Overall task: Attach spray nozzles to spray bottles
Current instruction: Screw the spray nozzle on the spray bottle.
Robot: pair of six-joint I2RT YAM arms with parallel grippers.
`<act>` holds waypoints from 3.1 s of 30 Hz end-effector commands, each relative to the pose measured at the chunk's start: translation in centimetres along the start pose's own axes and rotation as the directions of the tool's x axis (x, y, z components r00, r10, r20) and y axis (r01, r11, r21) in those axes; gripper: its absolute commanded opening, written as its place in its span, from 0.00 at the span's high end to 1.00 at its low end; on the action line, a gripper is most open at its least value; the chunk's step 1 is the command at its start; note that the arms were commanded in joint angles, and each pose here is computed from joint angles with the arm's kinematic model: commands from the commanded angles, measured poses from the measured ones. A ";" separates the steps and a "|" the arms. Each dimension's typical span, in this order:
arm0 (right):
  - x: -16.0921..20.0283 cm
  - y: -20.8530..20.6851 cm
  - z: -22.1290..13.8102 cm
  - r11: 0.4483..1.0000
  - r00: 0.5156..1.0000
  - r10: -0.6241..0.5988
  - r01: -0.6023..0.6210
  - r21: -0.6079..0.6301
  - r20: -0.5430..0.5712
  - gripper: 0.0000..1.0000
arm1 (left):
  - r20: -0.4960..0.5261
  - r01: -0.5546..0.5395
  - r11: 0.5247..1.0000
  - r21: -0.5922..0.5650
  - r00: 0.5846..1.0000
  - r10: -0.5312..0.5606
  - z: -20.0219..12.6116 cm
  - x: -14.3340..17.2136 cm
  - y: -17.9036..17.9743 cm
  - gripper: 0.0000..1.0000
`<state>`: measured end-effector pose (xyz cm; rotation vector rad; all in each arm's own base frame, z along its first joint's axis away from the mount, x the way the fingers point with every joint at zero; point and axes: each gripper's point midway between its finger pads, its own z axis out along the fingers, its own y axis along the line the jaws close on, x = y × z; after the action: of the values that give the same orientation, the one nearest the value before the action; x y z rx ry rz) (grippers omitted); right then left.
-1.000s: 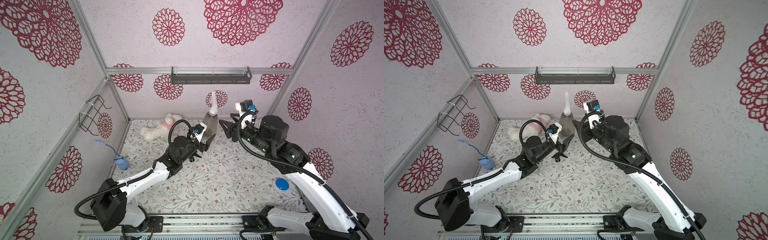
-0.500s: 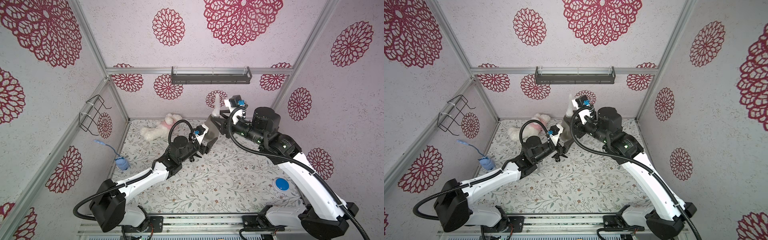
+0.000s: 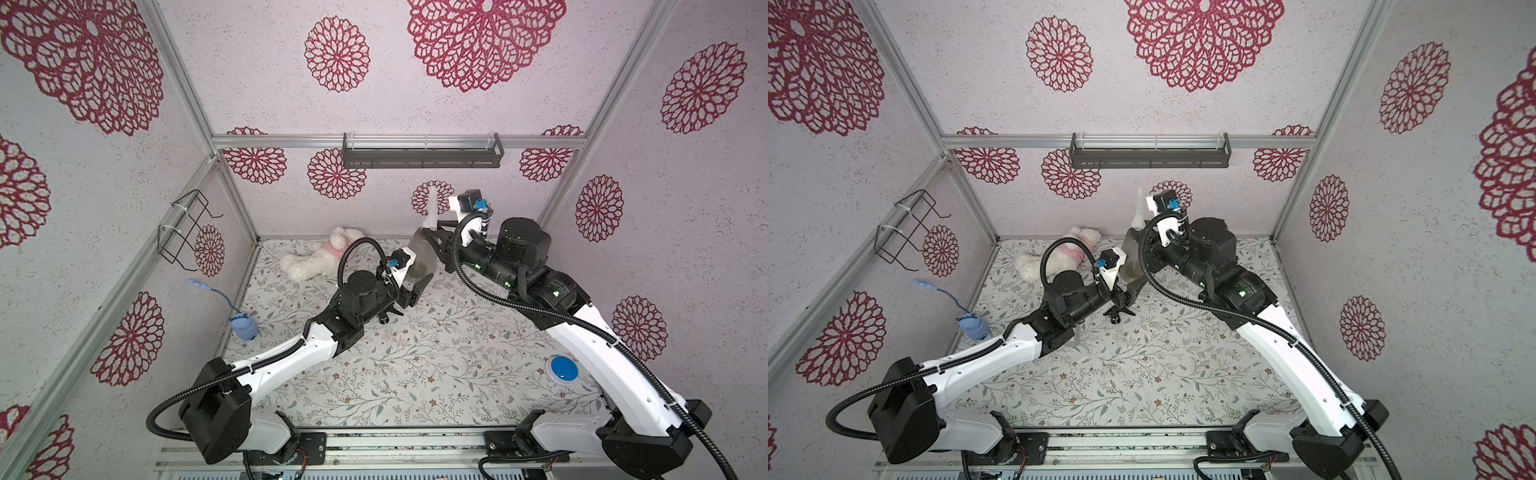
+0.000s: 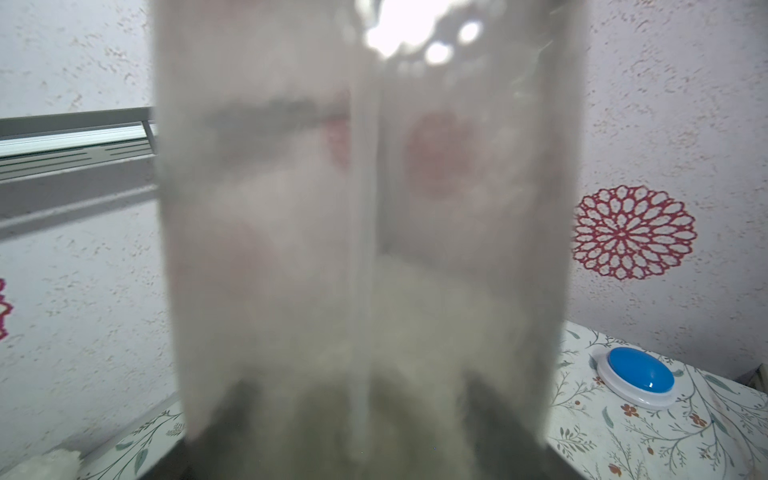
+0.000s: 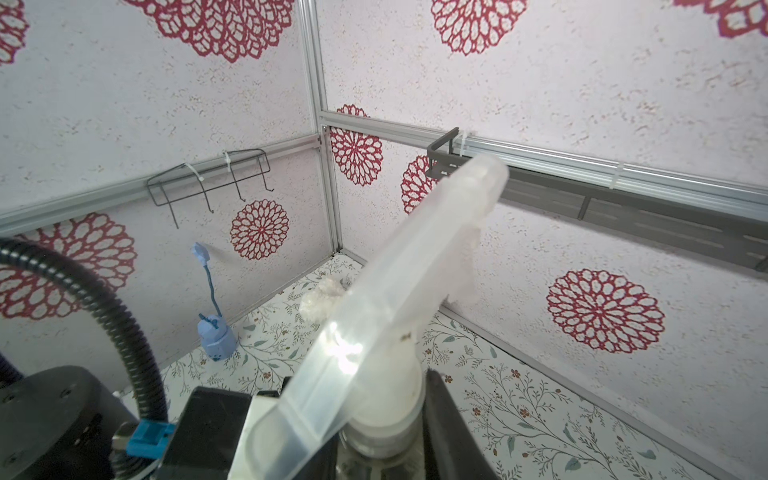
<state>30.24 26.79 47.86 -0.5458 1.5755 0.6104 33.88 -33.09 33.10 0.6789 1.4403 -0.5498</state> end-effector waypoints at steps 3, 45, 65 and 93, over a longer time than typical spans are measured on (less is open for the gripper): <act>1.4 -0.4 0.4 0.962 0.997 0.068 -0.078 0.261 0.047 0.77 | 0.111 -0.037 0.992 -0.120 0.993 0.050 0.9 -4.4 1.1 0.52; 3.3 2.3 -3.4 0.973 0.991 0.053 -0.023 0.231 -0.124 0.28 | 0.094 -0.010 0.994 -0.111 0.995 0.021 -0.1 -3.1 1.7 0.53; -2.1 2.4 -7.3 0.993 0.992 -0.116 0.114 -0.037 -0.047 0.32 | 0.057 0.011 0.999 0.033 0.998 -0.013 -0.6 -2.7 0.2 0.51; -4.2 1.5 -2.2 0.995 0.995 -0.103 0.103 0.000 0.002 0.61 | 0.039 0.009 0.997 0.071 0.999 -0.012 -0.2 -2.0 -0.4 0.51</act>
<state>29.06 27.12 49.68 -0.6601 1.6086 0.4783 33.24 -33.46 34.21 0.7168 1.4192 -0.6272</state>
